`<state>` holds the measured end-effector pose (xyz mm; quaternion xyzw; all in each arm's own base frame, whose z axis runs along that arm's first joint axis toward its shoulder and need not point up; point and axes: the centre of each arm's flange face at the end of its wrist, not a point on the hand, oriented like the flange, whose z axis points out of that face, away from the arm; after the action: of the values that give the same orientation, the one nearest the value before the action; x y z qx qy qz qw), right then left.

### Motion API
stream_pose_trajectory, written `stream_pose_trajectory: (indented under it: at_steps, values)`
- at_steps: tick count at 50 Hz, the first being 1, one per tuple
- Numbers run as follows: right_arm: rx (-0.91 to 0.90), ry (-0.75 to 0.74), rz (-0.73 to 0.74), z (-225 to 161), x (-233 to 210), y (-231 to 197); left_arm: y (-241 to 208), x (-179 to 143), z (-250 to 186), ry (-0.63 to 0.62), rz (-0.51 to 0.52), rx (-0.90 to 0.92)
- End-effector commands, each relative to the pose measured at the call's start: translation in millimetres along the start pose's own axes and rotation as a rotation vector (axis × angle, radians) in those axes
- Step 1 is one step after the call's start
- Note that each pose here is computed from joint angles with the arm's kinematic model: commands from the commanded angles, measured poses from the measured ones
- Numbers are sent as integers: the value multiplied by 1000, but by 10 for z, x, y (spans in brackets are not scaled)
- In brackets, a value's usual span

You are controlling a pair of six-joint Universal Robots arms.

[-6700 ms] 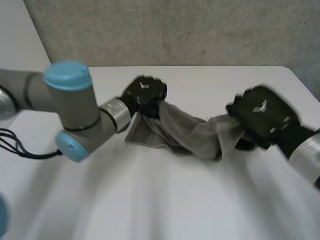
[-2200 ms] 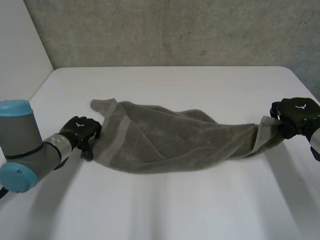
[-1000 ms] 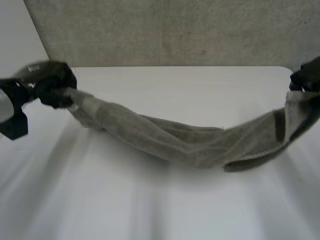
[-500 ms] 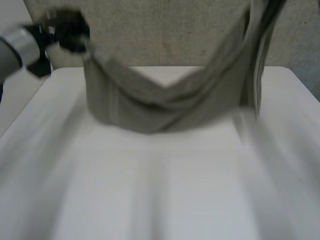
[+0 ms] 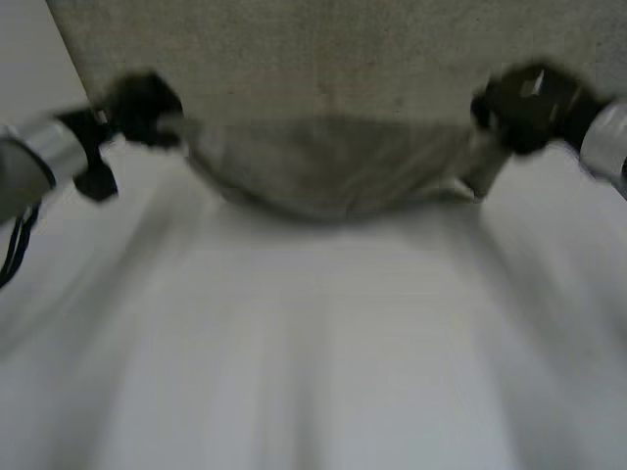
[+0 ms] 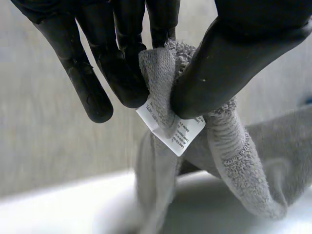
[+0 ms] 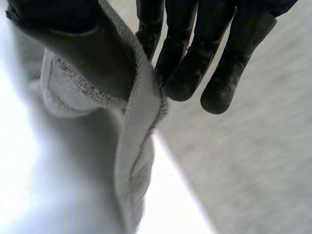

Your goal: Fold the towel.

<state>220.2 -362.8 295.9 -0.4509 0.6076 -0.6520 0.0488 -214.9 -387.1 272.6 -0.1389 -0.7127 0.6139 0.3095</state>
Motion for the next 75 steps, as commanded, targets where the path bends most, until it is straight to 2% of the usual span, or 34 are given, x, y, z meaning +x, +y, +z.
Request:
stream_pose_trajectory:
  at_steps: [1, 7, 12, 18, 20, 26, 31, 40, 50, 56, 60, 65, 69, 75]
  values:
    - [-258, -185, -43, -311, -586, 780, 805, 42, -364, -28, 116, -252]
    - [-301, -166, 1, -477, -558, 883, 845, 148, -563, -26, 151, -288]
    - [-312, -33, 56, -669, -209, 861, 627, 157, -785, -71, 168, -242]
    - [-325, 73, 139, -746, 72, 954, 571, 169, -895, -93, 167, -229]
    - [-333, 113, 172, -759, 178, 999, 629, 168, -926, -100, 163, -244]
    - [-361, 113, 273, -678, 175, 1171, 766, 146, -948, -104, 143, -280]
    - [-422, 80, 355, -501, 31, 1419, 1188, 33, -825, -100, 80, -392]
    - [-447, 112, 293, -228, -98, 1528, 1416, -154, -604, -174, 89, -440]
    - [-353, 149, 266, -223, -67, 1342, 1376, -165, -576, -188, 113, -415]
    - [-234, 97, 214, -317, -103, 1103, 1129, -48, -646, -173, 164, -353]
    - [-159, 52, 177, -421, -127, 902, 1073, 81, -755, -122, 262, -341]
    - [-172, 49, 94, -573, -84, 969, 1128, 268, -1005, -52, 435, -360]
    - [-209, 17, -17, -672, -179, 1082, 1213, 319, -1105, -32, 507, -364]
    - [-256, -11, -107, -765, -262, 1229, 1433, 338, -1246, -18, 612, -379]
